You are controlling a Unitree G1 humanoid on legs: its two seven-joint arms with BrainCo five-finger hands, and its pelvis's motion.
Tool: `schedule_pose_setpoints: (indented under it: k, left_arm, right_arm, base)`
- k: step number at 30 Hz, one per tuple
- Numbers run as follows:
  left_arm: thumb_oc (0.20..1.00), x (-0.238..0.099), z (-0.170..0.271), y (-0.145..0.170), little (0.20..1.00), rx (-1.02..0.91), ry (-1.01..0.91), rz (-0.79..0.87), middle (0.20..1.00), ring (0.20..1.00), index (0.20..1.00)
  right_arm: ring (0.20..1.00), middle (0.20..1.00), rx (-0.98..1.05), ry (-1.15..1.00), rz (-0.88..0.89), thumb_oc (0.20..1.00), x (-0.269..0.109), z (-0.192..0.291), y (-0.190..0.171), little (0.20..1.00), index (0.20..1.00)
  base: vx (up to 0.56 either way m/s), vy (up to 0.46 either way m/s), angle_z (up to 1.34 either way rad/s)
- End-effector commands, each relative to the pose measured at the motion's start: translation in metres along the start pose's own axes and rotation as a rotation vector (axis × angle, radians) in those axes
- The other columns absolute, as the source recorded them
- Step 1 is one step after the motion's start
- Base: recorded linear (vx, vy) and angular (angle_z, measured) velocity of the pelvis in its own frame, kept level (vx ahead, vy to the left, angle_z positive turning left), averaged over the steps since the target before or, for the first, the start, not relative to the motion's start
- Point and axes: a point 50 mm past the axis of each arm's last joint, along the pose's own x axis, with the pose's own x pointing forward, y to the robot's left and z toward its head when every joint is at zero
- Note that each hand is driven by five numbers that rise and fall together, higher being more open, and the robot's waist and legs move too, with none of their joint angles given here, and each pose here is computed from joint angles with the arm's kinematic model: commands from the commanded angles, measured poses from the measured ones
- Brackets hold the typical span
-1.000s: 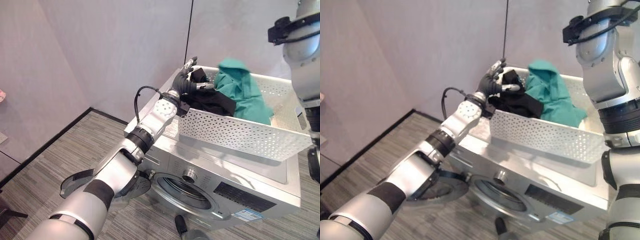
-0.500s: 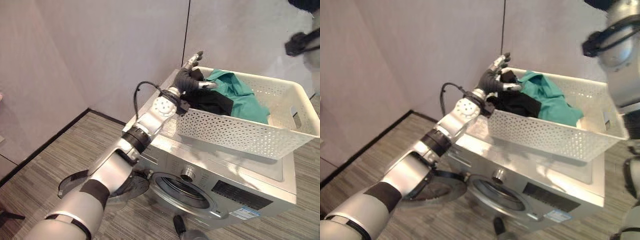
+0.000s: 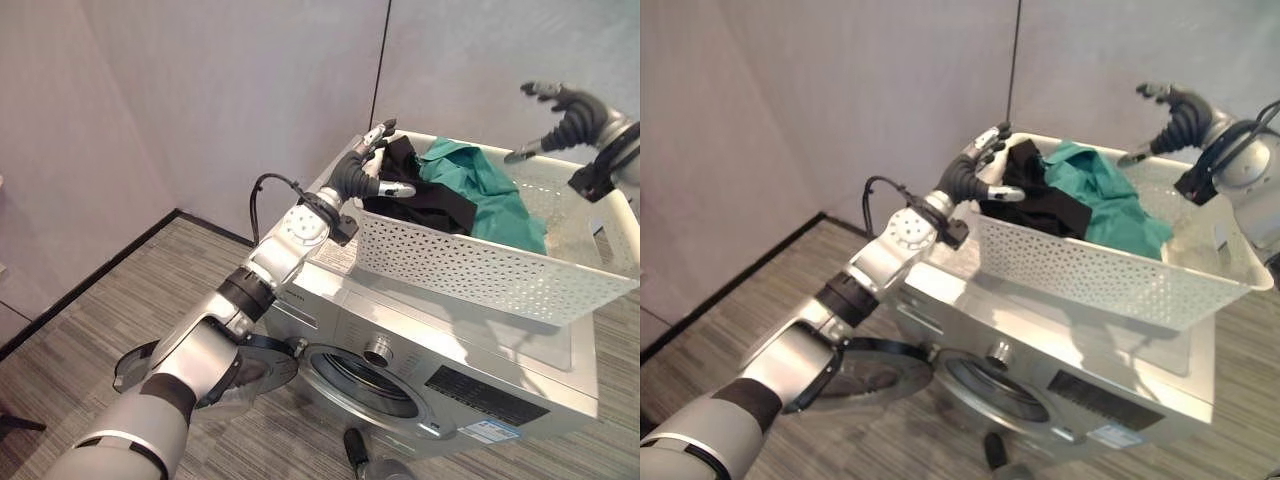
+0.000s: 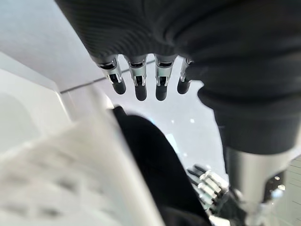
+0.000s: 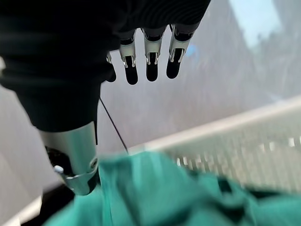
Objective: Grab the laundry basket,head to the washer,open it,put in the laundry and shut it.
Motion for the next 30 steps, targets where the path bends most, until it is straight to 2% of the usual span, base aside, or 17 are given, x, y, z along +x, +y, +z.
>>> schedule_pose_setpoints:
  k: [1,2,9,17,22,23,24,30]
  left_arm:
    - [1.0,0.008,0.041,0.015,1.0,0.082,-0.154,-0.01,1.0,1.0,1.0]
    - [1.0,0.003,0.044,0.02,1.0,0.088,-0.177,-0.011,1.0,1.0,1.0]
    - [1.0,-0.011,0.047,0.028,1.0,0.082,-0.215,-0.018,1.0,1.0,1.0]
    - [1.0,-0.021,0.045,0.031,1.0,0.077,-0.225,-0.024,1.0,1.0,1.0]
    - [1.0,-0.027,0.044,0.032,1.0,0.051,-0.231,-0.031,1.0,1.0,1.0]
    - [1.0,-0.028,0.042,0.034,1.0,0.04,-0.227,-0.025,1.0,1.0,1.0]
    - [1.0,-0.029,0.041,0.036,1.0,0.03,-0.225,-0.017,1.0,1.0,1.0]
    - [1.0,-0.032,0.038,0.039,1.0,0.022,-0.219,0.001,1.0,1.0,1.0]
  right_arm:
    - [1.0,1.0,-0.023,0.003,-0.044,1.0,-0.011,0.001,-0.03,1.0,1.0]
    - [1.0,1.0,-0.055,0.019,0.022,1.0,-0.018,-0.006,-0.021,1.0,1.0]
    - [1.0,1.0,-0.08,0.084,0.192,1.0,-0.029,-0.031,0.013,1.0,1.0]
    - [1.0,1.0,-0.223,0.179,0.372,1.0,-0.048,-0.051,0.033,1.0,1.0]
    - [1.0,1.0,-0.233,0.196,0.44,1.0,-0.045,-0.055,0.048,1.0,1.0]
    - [0.523,0.523,-0.218,0.195,0.441,0.523,-0.043,-0.056,0.051,0.523,0.523]
    - [0.2,0.2,-0.203,0.189,0.429,0.2,-0.04,-0.055,0.054,0.2,0.2]
    - [0.2,0.2,-0.142,0.17,0.33,0.2,-0.036,-0.054,0.051,0.2,0.2]
  base:
    - [0.0,0.001,0.22]
    - [0.0,-0.002,0.24]
    - [-0.01,-0.002,0.11]
    - [0.0,-0.006,0.02]
    - [-0.01,-0.016,0.11]
    - [-0.03,-0.02,-0.03]
    - [-0.02,-0.016,-0.04]
    - [0.0,0.0,0.0]
